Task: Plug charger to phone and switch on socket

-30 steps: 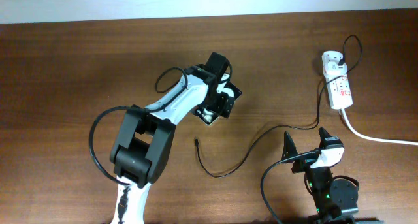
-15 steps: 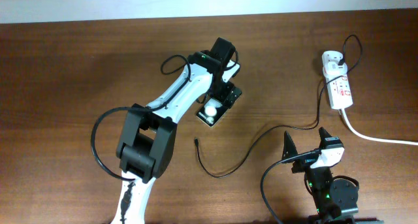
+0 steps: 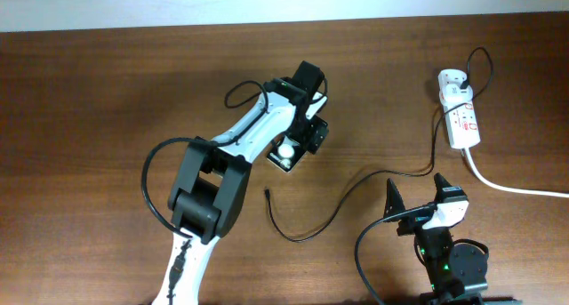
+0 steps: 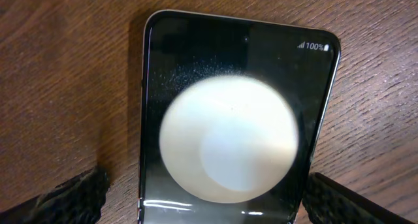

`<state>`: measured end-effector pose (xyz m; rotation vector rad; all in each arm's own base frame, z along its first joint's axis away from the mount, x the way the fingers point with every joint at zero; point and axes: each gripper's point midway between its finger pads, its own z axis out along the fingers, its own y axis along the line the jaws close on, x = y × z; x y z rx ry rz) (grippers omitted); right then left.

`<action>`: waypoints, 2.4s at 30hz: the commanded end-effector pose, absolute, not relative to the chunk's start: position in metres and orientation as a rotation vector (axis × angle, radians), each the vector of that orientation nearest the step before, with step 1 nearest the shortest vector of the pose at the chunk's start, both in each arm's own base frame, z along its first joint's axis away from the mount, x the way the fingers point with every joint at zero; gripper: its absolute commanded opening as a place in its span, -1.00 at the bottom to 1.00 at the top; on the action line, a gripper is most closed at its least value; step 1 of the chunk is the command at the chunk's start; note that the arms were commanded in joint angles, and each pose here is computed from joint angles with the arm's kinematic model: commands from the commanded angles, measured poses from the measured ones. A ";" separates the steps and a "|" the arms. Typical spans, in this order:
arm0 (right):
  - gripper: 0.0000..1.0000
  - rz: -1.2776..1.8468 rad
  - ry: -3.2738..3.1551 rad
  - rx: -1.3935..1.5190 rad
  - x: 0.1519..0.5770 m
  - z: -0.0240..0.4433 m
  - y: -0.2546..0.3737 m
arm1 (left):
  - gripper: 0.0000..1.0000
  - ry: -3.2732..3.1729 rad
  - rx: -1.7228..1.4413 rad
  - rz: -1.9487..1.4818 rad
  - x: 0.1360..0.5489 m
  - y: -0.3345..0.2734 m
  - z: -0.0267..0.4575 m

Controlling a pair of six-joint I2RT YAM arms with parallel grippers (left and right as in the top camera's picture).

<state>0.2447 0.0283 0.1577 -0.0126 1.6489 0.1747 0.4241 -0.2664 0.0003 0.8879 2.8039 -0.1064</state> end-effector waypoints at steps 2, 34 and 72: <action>0.97 0.174 1.654 -0.008 0.245 0.155 0.028 | 0.98 3.020 0.929 -0.084 0.382 -0.245 -0.066; 0.97 0.174 1.654 -0.008 0.245 0.155 0.028 | 0.98 3.316 -0.064 -0.258 0.398 -0.140 -0.055; 0.97 0.174 1.654 -0.008 0.245 0.155 0.028 | 0.98 3.287 0.108 -0.176 0.391 -0.173 -0.057</action>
